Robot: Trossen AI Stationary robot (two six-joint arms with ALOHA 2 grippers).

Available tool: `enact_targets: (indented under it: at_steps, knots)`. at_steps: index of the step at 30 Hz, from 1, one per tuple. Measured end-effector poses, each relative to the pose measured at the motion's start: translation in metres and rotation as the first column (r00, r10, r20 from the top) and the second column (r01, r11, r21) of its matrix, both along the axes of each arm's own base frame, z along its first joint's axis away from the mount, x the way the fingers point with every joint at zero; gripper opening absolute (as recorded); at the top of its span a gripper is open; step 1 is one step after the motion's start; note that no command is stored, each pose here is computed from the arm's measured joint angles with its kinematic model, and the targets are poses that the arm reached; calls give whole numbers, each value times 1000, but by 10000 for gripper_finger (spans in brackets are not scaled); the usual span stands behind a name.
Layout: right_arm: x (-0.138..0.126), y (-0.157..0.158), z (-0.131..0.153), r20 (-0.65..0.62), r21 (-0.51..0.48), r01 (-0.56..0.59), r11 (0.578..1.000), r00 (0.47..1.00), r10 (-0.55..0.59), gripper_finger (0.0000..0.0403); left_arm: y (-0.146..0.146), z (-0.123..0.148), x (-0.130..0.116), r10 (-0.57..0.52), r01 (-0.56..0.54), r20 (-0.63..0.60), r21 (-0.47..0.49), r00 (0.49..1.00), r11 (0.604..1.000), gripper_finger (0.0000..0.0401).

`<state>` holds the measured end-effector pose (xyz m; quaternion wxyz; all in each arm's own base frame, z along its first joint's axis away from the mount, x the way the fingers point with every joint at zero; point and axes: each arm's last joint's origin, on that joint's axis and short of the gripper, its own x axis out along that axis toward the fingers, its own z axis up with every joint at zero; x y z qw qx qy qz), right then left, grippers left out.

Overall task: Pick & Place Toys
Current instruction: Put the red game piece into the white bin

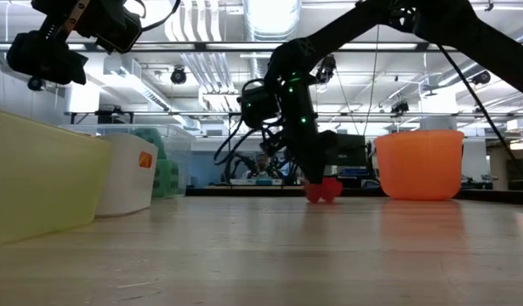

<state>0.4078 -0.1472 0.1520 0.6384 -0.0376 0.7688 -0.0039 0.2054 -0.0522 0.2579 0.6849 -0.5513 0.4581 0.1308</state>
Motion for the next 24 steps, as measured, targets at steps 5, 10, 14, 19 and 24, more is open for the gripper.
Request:
enact_targets:
  at_steps: [5,10,14,19,24]
  knots:
    - [2,1,9,70,61,65,996,995,-69,15,0,1,2,-6,6,28,4,1000,1000,338]
    - [-1,3,31,133,85,120,989,983,-130,14,0,5,6,-28,23,104,48,994,999,338]
    - [-4,7,56,203,151,193,970,954,-221,13,1,6,8,-4,-10,143,99,990,995,338]
    - [-15,16,106,321,329,279,902,866,-384,13,5,10,13,84,-127,222,185,971,975,338]
    - [-21,29,162,482,490,304,817,687,-544,13,7,23,24,85,-200,410,247,908,948,339]
